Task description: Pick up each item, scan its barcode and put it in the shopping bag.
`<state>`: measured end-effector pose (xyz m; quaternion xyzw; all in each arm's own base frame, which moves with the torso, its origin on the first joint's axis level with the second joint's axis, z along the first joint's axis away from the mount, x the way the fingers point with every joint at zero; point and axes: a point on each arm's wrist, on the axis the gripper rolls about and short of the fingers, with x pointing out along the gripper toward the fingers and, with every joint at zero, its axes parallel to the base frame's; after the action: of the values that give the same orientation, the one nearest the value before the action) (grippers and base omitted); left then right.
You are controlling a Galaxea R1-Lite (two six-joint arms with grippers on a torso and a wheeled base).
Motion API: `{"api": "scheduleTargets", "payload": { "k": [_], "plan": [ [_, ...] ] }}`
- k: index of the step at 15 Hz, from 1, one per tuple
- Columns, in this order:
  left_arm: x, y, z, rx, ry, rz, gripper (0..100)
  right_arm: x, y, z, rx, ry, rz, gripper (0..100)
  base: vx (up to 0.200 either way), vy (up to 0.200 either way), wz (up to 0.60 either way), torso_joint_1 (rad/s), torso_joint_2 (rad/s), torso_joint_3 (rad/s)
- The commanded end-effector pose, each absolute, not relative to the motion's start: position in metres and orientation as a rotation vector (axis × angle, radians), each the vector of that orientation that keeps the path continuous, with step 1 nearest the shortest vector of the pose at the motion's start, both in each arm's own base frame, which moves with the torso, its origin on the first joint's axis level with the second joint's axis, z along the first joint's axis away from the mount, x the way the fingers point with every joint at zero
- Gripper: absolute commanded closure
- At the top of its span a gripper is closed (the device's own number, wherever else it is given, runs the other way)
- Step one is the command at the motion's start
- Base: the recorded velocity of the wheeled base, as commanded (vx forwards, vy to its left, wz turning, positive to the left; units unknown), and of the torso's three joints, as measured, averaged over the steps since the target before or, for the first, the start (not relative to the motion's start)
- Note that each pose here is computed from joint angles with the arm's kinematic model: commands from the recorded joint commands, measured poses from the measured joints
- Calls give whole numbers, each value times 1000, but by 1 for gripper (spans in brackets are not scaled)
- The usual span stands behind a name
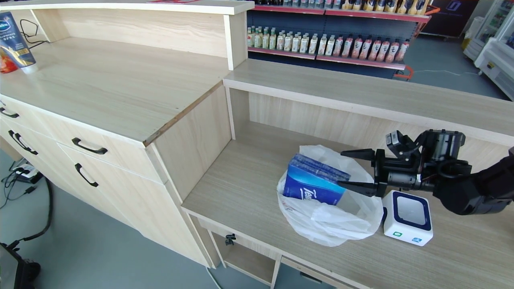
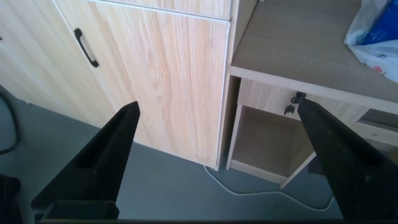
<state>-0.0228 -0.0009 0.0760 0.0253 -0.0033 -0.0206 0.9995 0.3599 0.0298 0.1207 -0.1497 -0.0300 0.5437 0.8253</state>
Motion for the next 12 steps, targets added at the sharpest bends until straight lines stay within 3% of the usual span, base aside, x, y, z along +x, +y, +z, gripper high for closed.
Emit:
{"api": "scheduleTargets", "payload": {
  "k": [1, 3, 9, 12],
  "plan": [
    [-23, -1, 76, 51, -7, -41, 0, 359, 29, 128, -333, -86, 1150, 0, 0, 0, 0, 0, 0, 0],
    [-23, -1, 76, 51, -7, -41, 0, 359, 27, 138, -351, -116, 1140, 0, 0, 0, 0, 0, 0, 0],
    [-23, -1, 76, 51, -7, -41, 0, 309, -1, 229, -496, -306, 985, 0, 0, 0, 0, 0, 0, 0],
    [-23, -1, 76, 51, -7, -41, 0, 252, -33, 260, -503, -130, 444, 0, 0, 0, 0, 0, 0, 0]
  ]
}}
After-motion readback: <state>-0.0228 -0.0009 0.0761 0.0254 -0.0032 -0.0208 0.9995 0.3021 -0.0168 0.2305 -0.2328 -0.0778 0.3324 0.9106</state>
